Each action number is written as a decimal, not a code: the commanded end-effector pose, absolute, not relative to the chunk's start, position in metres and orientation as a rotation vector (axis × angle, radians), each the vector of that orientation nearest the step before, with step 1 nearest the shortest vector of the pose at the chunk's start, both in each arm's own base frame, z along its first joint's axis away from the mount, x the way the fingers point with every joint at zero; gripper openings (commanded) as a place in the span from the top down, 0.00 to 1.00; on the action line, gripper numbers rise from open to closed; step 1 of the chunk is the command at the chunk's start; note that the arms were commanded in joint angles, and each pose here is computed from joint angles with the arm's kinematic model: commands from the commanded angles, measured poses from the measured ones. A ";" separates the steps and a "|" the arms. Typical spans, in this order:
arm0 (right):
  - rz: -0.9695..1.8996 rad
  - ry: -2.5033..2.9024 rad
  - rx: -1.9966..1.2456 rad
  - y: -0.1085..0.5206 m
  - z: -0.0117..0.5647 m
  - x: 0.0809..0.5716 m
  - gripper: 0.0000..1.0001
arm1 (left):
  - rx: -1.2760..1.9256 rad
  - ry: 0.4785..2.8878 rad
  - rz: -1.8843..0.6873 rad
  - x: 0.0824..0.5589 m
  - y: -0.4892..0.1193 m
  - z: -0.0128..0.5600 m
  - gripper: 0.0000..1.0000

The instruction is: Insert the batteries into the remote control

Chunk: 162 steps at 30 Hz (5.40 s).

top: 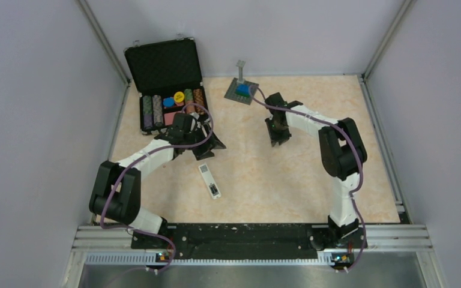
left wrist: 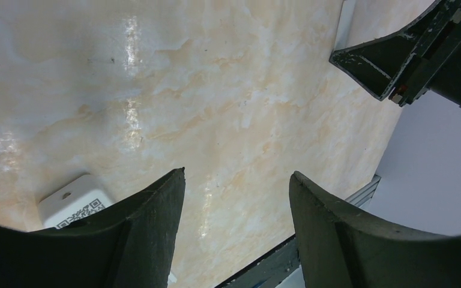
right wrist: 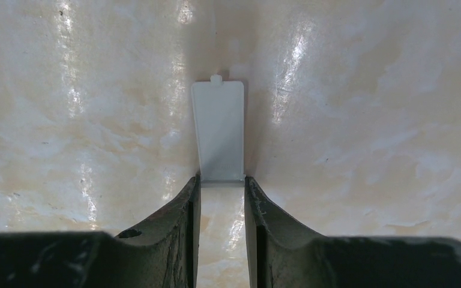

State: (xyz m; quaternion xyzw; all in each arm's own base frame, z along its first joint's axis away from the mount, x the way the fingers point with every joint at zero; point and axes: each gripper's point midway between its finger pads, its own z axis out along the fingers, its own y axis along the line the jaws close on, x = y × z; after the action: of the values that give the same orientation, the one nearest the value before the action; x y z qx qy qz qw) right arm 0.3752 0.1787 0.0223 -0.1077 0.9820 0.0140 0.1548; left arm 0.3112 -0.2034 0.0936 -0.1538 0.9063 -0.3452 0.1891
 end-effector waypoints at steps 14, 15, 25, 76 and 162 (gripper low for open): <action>0.511 2.613 -0.286 0.218 0.087 0.349 0.79 | -0.319 2.367 -1.174 0.341 -0.238 0.115 0.31; 0.548 2.598 -0.293 0.221 0.090 0.345 0.79 | -0.316 2.360 -1.187 0.342 -0.241 0.114 0.30; 0.780 2.496 -0.418 0.259 0.093 0.313 0.80 | -0.176 2.294 -1.269 0.356 -0.288 0.120 0.28; 0.748 1.820 -0.778 0.304 0.191 0.277 0.46 | -0.630 2.841 -1.158 0.312 -0.298 0.099 1.00; 0.664 2.057 -0.155 0.241 0.170 0.219 1.00 | -0.598 2.868 -0.342 0.264 -0.143 0.069 0.31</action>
State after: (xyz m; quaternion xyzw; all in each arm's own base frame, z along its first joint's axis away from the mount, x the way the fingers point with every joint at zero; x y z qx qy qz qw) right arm 0.2104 0.2391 0.1460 -0.1196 0.8287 0.2728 0.4738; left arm 0.2791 -0.1444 0.0883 -0.1282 0.9739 -0.1301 0.1345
